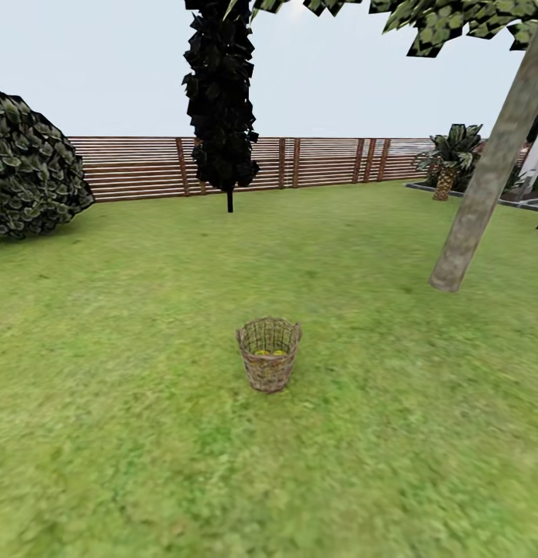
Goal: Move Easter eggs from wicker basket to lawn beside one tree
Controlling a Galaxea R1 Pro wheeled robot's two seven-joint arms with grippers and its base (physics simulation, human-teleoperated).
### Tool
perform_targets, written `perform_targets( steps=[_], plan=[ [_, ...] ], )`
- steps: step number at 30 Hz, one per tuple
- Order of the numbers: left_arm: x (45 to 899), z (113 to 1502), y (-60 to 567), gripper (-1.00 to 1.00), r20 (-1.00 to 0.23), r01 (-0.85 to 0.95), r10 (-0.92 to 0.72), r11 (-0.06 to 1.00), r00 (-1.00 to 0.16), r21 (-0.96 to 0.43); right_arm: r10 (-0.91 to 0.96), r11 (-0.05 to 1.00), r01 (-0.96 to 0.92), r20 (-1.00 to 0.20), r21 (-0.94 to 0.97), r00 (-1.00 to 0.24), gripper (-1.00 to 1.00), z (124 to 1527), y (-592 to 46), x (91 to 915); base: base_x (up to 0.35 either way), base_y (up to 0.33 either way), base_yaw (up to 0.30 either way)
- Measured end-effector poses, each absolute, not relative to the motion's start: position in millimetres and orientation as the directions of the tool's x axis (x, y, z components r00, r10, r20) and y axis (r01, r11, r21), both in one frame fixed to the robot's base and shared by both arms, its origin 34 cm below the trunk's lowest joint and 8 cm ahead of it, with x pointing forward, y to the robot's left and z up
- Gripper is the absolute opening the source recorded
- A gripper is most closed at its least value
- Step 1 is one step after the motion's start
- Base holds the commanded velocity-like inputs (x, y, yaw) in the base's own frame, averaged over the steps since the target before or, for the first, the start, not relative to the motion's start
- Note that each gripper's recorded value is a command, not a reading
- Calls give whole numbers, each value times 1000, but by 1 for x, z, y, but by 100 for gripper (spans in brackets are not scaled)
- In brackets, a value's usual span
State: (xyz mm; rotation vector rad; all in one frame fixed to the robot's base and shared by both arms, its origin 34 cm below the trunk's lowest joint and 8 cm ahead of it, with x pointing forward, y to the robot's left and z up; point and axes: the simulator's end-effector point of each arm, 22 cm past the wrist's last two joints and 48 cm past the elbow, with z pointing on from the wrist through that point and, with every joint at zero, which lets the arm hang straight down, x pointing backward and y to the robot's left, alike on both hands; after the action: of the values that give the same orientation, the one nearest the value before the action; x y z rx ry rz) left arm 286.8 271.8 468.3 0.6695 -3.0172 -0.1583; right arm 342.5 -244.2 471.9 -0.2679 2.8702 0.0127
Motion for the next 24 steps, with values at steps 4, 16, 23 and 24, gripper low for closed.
perform_targets(
  steps=[4,16,23,24],
  plan=[
    [289,468,272,100,20,-427,-432,898,-902,108,-177,984,-179,-258,-15,-950,100,472,-245,344,104,0,0],
    [415,504,392,100,-261,-466,-422,874,-868,139,-155,974,-120,-179,-191,-972,100,500,-293,446,2,0,0],
    [536,566,433,100,-343,-464,-408,880,-846,100,-150,969,-59,-385,-238,-910,100,583,-300,621,0,0,0],
    [558,579,432,100,-363,-459,-403,884,-840,82,-149,969,-51,-409,-241,-900,100,595,-301,639,0,0,0]
  ],
)
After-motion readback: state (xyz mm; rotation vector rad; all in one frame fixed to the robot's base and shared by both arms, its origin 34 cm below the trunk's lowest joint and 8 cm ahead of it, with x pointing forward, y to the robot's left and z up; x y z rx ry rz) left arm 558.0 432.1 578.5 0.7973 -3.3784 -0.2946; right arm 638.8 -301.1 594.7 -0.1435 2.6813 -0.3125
